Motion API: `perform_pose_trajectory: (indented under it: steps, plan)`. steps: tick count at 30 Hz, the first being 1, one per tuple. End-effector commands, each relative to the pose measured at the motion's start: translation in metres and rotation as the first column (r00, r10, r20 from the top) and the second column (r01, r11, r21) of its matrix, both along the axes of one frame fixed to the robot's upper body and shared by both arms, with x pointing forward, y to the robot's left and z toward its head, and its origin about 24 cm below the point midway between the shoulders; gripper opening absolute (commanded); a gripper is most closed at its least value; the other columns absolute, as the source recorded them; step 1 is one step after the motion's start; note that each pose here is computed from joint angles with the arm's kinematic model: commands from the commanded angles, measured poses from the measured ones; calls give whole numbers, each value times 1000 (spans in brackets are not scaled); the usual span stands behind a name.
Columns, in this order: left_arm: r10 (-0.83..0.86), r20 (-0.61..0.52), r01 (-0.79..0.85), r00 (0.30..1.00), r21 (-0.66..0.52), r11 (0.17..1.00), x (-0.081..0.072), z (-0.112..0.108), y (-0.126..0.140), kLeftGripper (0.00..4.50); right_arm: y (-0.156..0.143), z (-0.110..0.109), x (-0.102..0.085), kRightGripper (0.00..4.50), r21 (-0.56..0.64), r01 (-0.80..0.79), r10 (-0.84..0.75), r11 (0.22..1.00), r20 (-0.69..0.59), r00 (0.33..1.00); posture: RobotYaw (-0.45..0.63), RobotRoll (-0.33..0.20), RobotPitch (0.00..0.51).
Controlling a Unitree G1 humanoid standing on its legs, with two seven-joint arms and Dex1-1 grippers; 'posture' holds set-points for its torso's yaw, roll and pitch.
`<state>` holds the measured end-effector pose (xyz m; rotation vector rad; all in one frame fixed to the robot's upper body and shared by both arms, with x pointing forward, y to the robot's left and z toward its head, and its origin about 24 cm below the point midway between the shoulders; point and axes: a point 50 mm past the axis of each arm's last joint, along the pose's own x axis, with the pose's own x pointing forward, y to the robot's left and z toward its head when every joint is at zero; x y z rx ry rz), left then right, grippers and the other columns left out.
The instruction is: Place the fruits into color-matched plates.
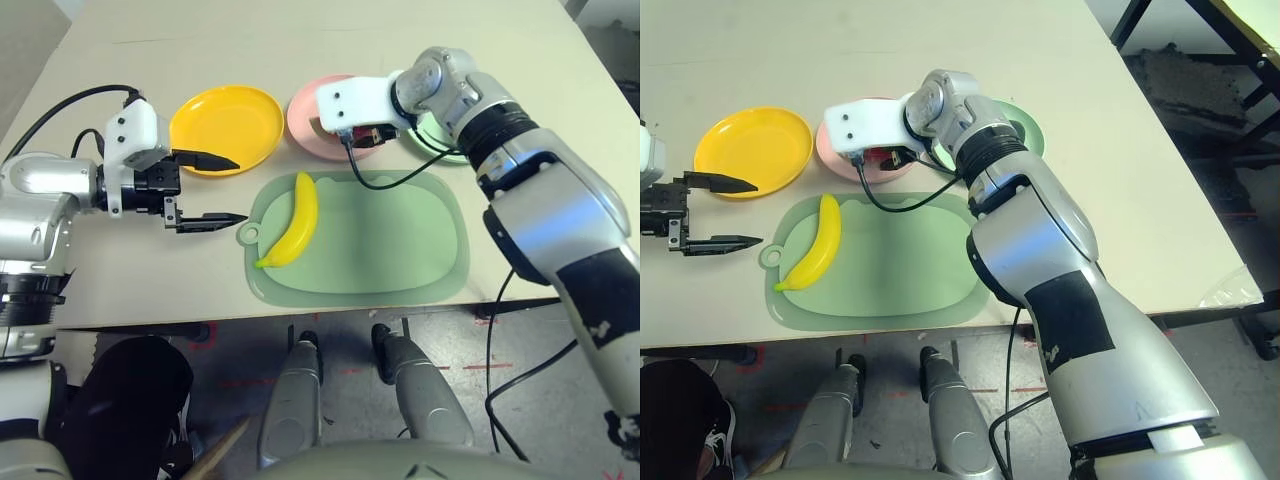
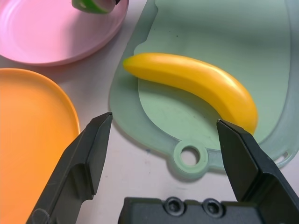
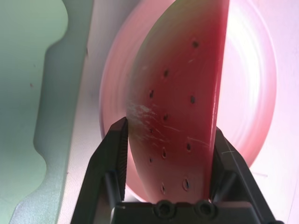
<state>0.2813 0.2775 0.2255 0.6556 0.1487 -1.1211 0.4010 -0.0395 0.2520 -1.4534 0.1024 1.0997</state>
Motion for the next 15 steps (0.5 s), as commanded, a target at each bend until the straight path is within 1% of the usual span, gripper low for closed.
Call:
perform_pose_trajectory:
  steps: [1,2,3,6,8,12,15]
  plan:
    - [13,-3,-13,1000,20,1000,-2,0,3,4500,0,-1,0,3817,9,-1,1,1000,3,1000,-10,0,287]
    - [13,-2,-13,1000,20,1000,-2,0,3,4500,0,0,0,4193,11,-1,1,1000,5,1000,-12,0,286]
    - [13,-2,-13,1000,20,1000,-2,0,3,4500,0,1,0,4468,14,-3,2,1000,8,1000,-13,0,285]
    - [11,-1,-11,1000,23,1000,-1,1,3,4500,1,9,-1,4468,29,-13,13,999,24,1000,-15,0,284]
    - [10,2,-10,1000,27,1000,-1,2,4,4500,1,19,-2,4468,36,-32,31,999,41,999,-20,0,284]
    - [4,8,-4,1000,38,999,-1,6,5,4500,-1,48,-10,4468,60,-114,111,992,45,993,-21,0,285]
    - [-22,18,21,1000,55,998,-1,8,5,4500,-4,75,-21,4468,138,-190,192,972,1,981,-23,0,288]
